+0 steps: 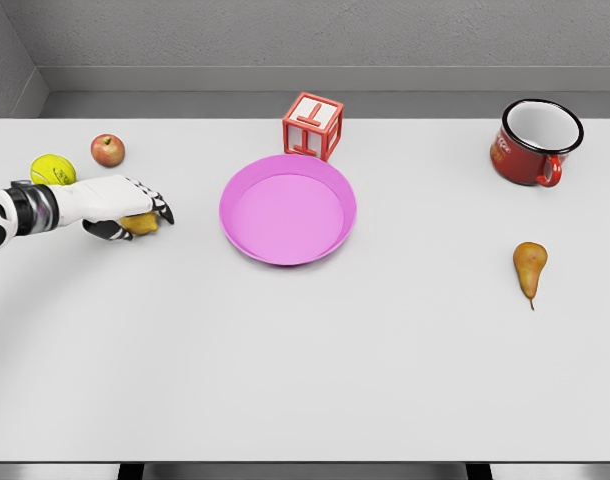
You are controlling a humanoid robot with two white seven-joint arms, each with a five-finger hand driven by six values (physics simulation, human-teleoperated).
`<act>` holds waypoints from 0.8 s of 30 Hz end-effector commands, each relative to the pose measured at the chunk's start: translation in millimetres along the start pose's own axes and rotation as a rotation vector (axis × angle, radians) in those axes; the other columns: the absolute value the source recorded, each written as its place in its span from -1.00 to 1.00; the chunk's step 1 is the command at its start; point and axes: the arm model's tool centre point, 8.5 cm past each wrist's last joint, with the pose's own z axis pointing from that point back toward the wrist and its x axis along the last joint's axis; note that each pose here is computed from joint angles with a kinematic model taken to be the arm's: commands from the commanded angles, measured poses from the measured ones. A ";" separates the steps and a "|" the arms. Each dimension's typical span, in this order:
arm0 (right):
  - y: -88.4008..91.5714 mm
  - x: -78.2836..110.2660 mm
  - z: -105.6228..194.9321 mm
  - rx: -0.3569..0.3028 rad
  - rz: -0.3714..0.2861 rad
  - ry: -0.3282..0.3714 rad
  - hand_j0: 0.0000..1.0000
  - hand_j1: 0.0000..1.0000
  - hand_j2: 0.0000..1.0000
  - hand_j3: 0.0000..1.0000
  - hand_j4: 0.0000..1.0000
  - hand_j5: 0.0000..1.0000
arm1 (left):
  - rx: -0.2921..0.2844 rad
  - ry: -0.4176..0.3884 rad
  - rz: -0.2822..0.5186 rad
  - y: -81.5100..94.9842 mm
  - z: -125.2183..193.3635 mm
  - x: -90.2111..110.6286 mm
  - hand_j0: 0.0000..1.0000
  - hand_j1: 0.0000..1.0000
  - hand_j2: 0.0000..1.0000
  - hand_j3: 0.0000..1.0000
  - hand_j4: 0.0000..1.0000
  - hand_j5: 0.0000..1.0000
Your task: Put the lemon on the plate with left arm
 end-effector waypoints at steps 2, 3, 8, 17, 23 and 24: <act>0.0 0.0 0.0 0.000 0.000 0.000 1.00 1.00 1.00 1.00 1.00 1.00 | -0.010 -0.012 -0.003 -2.1 -3.3 3.7 0.23 0.23 0.23 0.23 0.23 0.23; 0.0 -1.0 0.1 0.000 0.000 0.002 1.00 1.00 1.00 1.00 1.00 1.00 | -0.009 -0.011 -0.004 -1.4 -3.1 3.5 0.18 0.18 0.18 0.18 0.18 0.18; 0.0 0.0 0.0 0.000 0.000 0.000 1.00 1.00 1.00 1.00 1.00 1.00 | -0.013 -0.017 -0.004 -2.2 -4.8 5.2 0.05 0.05 0.05 0.05 0.05 0.05; 0.1 0.0 0.0 0.000 -0.002 0.000 1.00 1.00 1.00 1.00 1.00 1.00 | -0.001 -0.019 -0.013 3.1 -3.5 6.1 -0.07 -0.07 -0.07 -0.07 -0.07 -0.07; 0.1 -1.0 0.1 0.000 -0.002 0.002 1.00 1.00 1.00 1.00 1.00 1.00 | 0.018 -0.014 -0.015 11.1 -0.2 3.5 -0.13 -0.13 -0.13 -0.13 -0.13 -0.13; 0.0 -1.0 0.1 0.000 0.000 0.002 1.00 1.00 1.00 1.00 1.00 1.00 | 0.021 -0.013 -0.015 12.1 0.2 3.0 -0.14 -0.14 -0.14 -0.14 -0.14 -0.14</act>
